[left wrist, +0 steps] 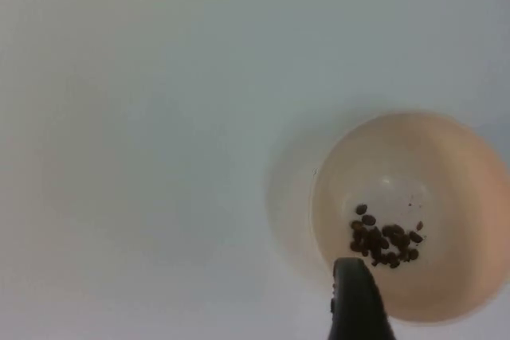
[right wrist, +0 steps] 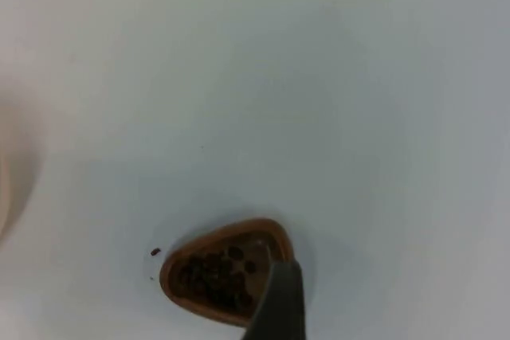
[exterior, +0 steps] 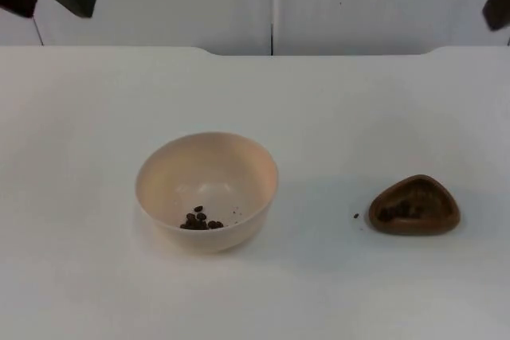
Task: Pick up the bowl with the left hand and pour the coffee beans from the cup into the bowl with the right hand.
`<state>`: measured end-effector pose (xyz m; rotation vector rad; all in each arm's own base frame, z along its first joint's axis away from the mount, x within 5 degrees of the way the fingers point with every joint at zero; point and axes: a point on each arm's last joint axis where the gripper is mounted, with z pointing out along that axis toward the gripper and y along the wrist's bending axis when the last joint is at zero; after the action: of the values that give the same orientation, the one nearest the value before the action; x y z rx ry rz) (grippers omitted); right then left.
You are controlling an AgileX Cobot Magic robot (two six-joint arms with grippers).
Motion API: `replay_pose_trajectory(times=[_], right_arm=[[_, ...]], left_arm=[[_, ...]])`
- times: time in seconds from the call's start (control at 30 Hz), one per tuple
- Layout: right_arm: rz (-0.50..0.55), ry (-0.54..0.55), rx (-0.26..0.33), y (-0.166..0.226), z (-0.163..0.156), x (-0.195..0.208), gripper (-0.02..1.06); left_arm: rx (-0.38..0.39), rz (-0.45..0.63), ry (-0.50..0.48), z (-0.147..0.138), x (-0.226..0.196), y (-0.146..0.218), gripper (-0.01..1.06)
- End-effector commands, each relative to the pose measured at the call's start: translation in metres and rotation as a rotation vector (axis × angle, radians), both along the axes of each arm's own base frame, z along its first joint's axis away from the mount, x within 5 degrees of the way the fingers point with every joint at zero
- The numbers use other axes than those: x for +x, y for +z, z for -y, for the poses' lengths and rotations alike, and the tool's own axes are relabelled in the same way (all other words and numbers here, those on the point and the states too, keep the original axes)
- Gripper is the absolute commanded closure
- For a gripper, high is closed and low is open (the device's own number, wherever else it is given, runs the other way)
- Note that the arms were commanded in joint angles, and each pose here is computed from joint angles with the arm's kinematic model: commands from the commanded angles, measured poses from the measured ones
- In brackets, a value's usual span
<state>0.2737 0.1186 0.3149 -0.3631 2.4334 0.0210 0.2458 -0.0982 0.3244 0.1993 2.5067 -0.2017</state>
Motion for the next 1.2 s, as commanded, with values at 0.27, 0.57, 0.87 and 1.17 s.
replay_pose_trajectory(times=[0.27,0.57,0.87,1.17], right_arm=[[0.116,0.041,0.100,0.060,0.024,-0.057,0.35],[0.215,0.065,0.167,0.074,0.045,-0.105,0.35],[0.294,0.076,0.198,0.062,0.069,-0.155,0.35],[0.334,0.077,0.240,0.037,0.092,-0.204,0.35]], left_arm=[[-0.053,0.159,-0.005,-0.016,-0.038,0.044,0.57],[-0.081,0.264,-0.016,-0.031,-0.074,0.071,0.57],[-0.082,0.351,-0.044,-0.049,-0.116,0.072,0.57],[-0.087,0.371,-0.044,-0.068,-0.162,0.030,0.57]])
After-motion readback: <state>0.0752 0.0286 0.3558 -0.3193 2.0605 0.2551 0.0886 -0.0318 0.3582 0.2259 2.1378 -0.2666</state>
